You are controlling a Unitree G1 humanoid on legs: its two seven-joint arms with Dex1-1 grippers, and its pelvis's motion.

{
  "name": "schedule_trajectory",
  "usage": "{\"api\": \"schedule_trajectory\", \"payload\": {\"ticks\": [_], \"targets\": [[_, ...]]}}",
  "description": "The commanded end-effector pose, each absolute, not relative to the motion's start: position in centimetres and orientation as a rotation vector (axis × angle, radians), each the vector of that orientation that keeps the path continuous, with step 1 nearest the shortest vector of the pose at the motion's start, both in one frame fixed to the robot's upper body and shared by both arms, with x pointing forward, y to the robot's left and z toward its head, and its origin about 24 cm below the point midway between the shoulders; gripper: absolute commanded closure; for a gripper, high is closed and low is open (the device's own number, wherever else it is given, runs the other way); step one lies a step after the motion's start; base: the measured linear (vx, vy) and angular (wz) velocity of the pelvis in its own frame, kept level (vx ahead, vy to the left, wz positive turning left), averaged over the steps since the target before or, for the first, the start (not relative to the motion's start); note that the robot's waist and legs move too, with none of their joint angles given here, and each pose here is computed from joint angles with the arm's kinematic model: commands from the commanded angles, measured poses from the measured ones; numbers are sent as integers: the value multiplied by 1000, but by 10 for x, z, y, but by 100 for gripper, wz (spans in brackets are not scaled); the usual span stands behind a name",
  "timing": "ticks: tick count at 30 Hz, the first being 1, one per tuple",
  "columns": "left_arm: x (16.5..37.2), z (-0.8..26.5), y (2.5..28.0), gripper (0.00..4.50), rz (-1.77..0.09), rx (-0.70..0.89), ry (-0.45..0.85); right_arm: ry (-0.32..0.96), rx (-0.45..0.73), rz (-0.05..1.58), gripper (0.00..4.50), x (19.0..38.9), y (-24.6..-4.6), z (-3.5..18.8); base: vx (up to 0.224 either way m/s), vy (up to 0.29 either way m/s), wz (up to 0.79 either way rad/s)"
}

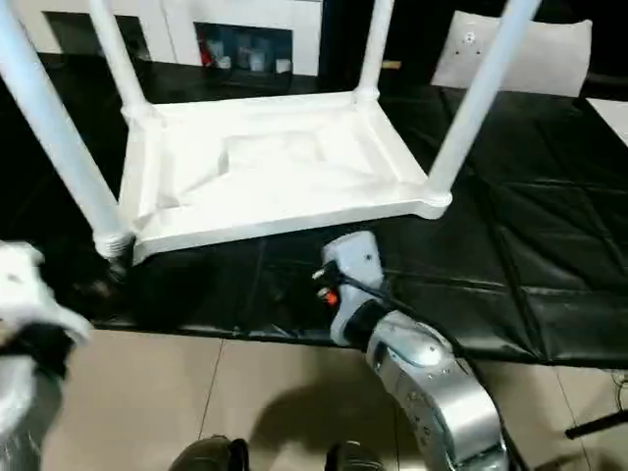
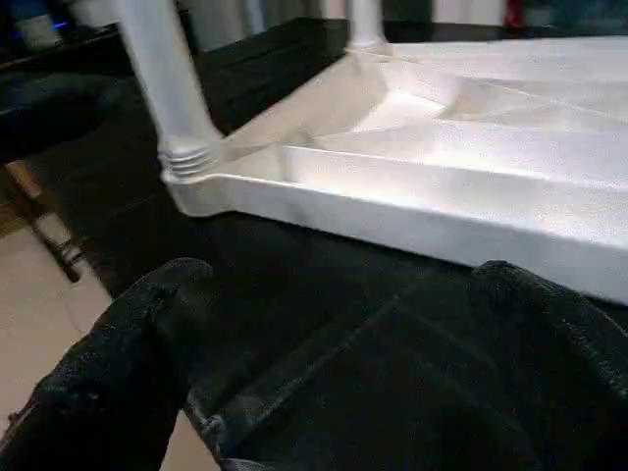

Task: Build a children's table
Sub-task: Rotate table base

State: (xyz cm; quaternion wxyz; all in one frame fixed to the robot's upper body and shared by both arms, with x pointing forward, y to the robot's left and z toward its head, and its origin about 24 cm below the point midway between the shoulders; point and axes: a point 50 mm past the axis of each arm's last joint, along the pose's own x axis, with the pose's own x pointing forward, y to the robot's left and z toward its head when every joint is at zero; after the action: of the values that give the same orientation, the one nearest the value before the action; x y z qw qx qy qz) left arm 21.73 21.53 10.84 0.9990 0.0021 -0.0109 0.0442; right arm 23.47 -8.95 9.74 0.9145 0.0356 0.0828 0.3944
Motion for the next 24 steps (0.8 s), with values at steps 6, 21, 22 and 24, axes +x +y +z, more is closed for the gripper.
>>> {"api": "schedule_trajectory", "payload": {"ticks": [6,21,22,24], "targets": [[237,106,231,1,84,3,-3,147,62,941,0,233,-77,107,0,0,0],[300,100,218,1,-289,-101,52,243,-40,781,0,245,-86,89,0,0,0],[299,101,212,1,-345,-119,50,255,-53,734,0,249,-90,86,0,0,0],[296,103,202,1,-464,-147,44,278,-72,645,0,256,-98,81,0,0,0]]}}
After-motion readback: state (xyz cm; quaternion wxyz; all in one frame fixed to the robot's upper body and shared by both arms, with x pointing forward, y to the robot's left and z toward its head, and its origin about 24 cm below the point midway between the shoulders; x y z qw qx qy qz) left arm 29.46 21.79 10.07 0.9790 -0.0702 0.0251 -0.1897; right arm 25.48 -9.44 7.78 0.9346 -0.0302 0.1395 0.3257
